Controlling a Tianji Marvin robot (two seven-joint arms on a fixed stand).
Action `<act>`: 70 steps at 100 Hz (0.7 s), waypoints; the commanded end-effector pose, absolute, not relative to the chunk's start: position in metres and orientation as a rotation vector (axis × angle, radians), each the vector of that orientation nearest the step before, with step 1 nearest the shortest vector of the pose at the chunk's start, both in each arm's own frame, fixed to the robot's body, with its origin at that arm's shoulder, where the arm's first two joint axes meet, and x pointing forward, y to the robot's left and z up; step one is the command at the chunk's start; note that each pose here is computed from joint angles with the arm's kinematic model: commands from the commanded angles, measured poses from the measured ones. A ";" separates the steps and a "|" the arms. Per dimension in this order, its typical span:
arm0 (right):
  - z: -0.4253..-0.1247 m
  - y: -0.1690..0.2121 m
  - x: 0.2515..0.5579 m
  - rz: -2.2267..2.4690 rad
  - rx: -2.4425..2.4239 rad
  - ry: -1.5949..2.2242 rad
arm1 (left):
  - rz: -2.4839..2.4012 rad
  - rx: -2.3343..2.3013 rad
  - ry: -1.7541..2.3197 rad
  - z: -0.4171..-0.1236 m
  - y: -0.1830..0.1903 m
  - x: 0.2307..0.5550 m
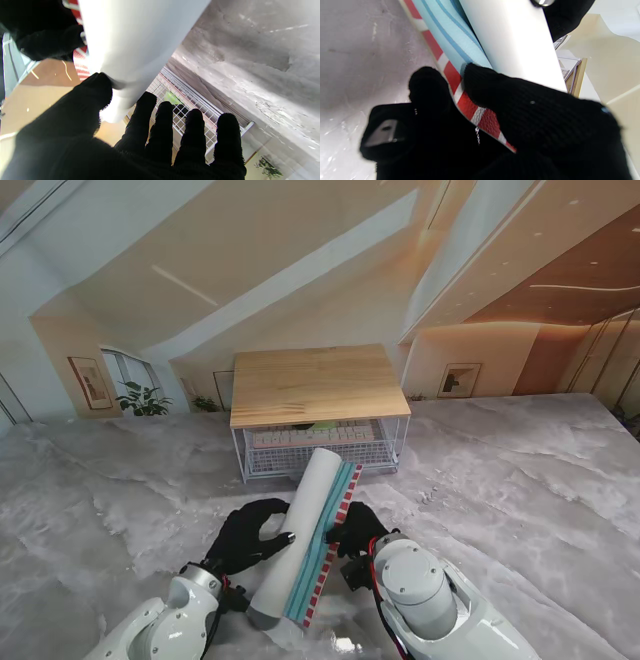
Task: Unroll the mouse pad and set up the keyboard and mouse from the tabletop organizer
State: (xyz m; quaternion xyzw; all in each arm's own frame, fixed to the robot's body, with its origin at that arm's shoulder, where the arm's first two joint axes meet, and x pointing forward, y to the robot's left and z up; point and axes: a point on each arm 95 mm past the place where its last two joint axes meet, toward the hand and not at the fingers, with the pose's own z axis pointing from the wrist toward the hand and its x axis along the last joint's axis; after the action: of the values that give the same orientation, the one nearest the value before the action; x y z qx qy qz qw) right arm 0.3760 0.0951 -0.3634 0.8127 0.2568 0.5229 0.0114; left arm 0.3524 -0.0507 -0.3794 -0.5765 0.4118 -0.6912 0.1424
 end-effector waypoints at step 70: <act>-0.361 0.089 0.375 1.597 2.609 0.856 | -2.066 -1.390 1.289 -0.349 -0.024 0.353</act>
State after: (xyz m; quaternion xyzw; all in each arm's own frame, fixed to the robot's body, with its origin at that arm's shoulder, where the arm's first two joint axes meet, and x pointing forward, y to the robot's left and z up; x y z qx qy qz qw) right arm 0.3769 0.0894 -0.3627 0.8217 0.2613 0.5064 -0.0066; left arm 0.3459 -0.0267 -0.3594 -0.5112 0.4366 -0.7210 0.1681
